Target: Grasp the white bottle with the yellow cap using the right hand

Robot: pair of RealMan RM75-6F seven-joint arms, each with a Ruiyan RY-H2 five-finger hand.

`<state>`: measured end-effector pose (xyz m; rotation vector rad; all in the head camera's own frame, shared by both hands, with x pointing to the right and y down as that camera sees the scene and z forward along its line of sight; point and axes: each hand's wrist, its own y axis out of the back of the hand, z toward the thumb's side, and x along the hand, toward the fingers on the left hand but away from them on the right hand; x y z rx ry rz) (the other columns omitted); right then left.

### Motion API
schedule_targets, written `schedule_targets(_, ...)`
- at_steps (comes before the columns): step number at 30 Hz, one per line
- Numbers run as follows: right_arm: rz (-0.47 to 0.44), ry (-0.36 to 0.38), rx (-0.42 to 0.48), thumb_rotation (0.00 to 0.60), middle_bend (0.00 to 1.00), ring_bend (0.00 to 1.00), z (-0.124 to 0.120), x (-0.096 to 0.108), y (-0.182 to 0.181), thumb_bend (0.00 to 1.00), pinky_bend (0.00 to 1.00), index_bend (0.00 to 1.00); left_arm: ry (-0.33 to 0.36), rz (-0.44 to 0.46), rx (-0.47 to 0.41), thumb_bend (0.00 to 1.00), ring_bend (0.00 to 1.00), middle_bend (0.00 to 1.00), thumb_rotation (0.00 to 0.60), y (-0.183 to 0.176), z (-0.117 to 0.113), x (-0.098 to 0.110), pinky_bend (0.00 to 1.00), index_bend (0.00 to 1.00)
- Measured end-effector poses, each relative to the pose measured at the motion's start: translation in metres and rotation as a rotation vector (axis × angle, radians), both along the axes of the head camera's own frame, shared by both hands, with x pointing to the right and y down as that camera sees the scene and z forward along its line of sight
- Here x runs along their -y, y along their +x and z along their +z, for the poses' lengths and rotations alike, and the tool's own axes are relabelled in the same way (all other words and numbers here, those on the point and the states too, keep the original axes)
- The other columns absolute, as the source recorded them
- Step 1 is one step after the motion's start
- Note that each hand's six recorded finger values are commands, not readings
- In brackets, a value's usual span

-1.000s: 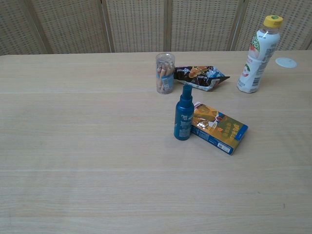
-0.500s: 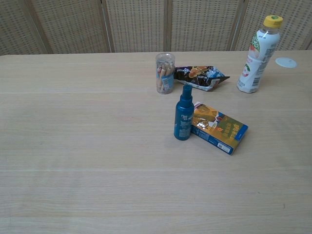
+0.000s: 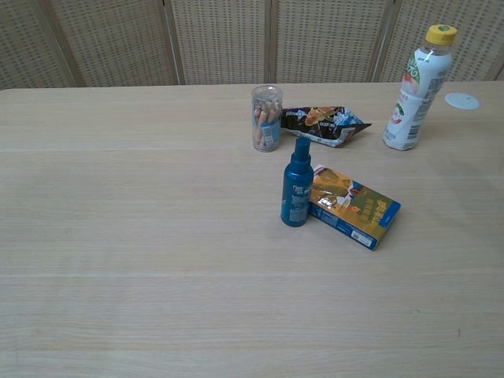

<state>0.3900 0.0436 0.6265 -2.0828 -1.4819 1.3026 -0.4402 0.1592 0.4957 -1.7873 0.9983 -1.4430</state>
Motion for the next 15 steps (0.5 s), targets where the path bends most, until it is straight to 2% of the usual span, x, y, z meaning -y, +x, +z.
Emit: schedule_targets(15,0.03,-0.077,0.035,0.567,0.0,0.0,0.055,0.027,-0.016,0.0,0.0,0.0,0.004,-0.006,0.016,0.32,0.0,0.05,0.6,-0.001,-0.003,0.003,0.0,0.12)
